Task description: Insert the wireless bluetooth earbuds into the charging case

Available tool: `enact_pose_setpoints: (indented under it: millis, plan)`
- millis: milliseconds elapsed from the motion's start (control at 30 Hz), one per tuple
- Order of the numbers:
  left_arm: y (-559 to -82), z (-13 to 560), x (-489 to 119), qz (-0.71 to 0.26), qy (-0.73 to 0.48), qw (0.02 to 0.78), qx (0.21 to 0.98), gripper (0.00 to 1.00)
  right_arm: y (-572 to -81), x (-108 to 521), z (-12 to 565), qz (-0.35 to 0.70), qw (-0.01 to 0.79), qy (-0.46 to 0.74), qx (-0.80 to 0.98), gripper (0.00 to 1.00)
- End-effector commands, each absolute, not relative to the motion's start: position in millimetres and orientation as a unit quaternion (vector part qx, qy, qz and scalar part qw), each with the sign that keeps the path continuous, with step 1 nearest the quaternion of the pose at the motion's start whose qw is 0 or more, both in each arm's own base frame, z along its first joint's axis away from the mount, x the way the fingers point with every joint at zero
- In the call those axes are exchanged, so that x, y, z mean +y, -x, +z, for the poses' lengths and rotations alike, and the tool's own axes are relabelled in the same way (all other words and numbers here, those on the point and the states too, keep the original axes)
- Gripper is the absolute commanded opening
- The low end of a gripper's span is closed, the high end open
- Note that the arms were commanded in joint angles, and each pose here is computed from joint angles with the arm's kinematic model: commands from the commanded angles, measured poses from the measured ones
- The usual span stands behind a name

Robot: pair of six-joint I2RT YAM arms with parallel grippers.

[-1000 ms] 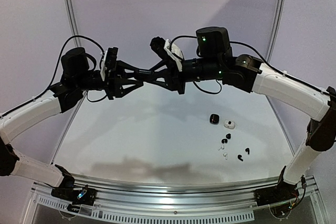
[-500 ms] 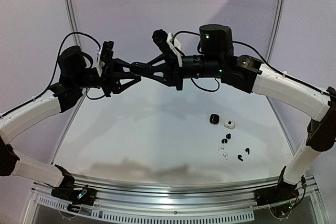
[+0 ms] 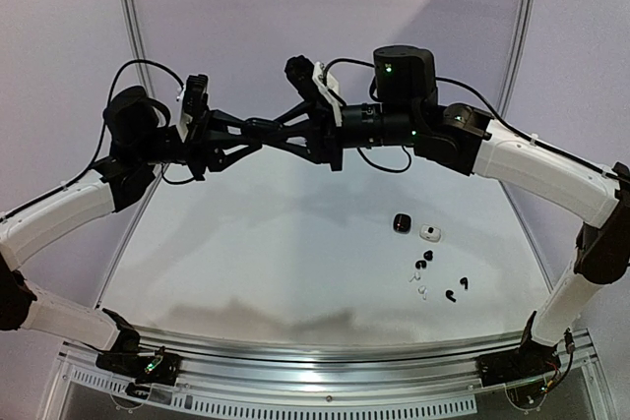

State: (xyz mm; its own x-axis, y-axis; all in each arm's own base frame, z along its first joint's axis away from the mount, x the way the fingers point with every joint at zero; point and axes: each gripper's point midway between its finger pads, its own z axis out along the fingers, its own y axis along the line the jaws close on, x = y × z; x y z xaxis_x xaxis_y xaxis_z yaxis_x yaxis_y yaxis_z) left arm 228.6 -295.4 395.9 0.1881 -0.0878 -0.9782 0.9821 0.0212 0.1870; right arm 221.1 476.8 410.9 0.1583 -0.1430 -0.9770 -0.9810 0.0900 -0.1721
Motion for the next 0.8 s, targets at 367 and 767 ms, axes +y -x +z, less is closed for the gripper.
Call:
enact_pose_setpoints:
  millis: [367,767]
  plan:
    - [-223,389,-293,-0.433,-0.558,0.589,0.394,0.00,-251,471,413,0.350,0.564,0.495,0.561,0.54]
    - [-224,373,-293,-0.350,-0.616,0.615,0.346,0.00,-261,470,420,0.341,0.571,0.480,0.573,0.53]
